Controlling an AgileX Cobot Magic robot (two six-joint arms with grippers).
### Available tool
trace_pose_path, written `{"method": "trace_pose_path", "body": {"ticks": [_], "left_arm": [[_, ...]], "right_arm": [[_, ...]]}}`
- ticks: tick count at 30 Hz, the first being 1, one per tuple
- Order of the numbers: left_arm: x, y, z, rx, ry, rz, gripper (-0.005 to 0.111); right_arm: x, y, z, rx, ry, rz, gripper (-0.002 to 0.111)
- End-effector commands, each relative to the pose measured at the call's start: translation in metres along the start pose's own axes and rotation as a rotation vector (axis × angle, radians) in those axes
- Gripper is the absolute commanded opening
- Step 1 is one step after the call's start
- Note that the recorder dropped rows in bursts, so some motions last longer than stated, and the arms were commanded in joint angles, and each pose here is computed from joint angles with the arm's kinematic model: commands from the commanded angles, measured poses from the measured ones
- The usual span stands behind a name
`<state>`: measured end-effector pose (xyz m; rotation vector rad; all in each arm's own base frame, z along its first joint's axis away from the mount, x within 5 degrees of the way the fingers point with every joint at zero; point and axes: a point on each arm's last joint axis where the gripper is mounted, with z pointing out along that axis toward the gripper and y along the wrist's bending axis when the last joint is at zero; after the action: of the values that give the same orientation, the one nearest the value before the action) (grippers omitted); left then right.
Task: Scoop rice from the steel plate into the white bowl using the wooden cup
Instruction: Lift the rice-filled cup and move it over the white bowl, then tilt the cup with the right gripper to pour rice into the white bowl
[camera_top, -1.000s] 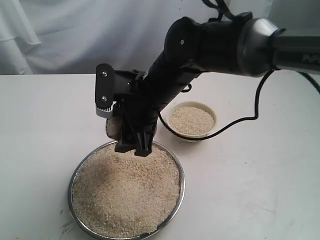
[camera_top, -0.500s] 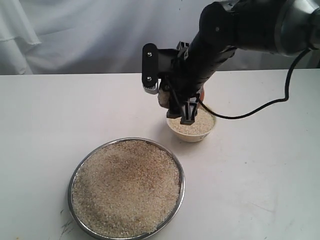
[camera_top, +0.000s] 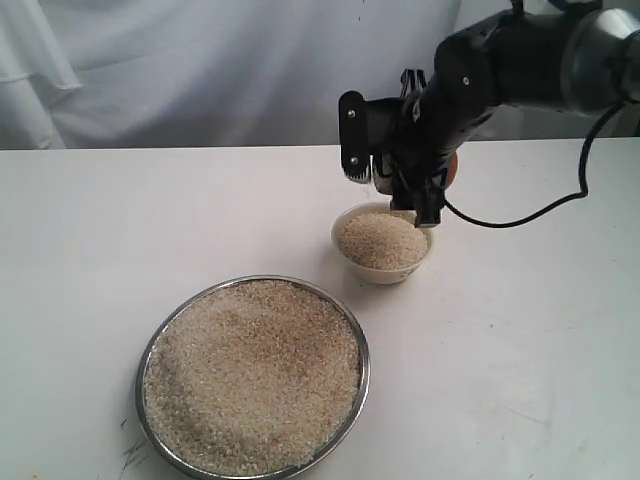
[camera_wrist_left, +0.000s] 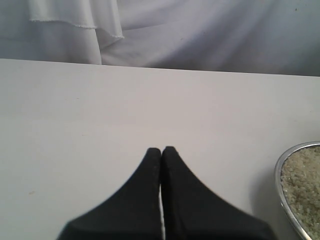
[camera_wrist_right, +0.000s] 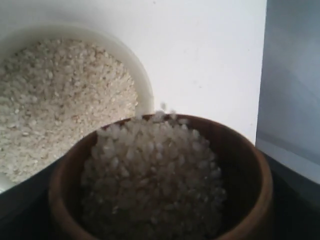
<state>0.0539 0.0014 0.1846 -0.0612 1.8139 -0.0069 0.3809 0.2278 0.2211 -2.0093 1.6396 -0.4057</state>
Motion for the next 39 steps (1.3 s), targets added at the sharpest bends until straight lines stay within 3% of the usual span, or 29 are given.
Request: {"method": "trace_pose_path", "body": {"ticks": [1,34,39], "left_arm": [[0.000,0.000,0.000,0.003,-0.012,0.001,0.000],[0.000,0.000,0.000,0.003,-0.012,0.001,0.000],[0.000,0.000,0.000,0.003,-0.012,0.001,0.000]], "right_arm": [[0.005,0.001,0.017,0.022,0.043,-0.077,0.000],[-0.015,0.015,0.021,0.059,0.305,-0.675,0.000],[-0.015,0.021,0.024,0.084,0.326,-0.695,0.000]]}}
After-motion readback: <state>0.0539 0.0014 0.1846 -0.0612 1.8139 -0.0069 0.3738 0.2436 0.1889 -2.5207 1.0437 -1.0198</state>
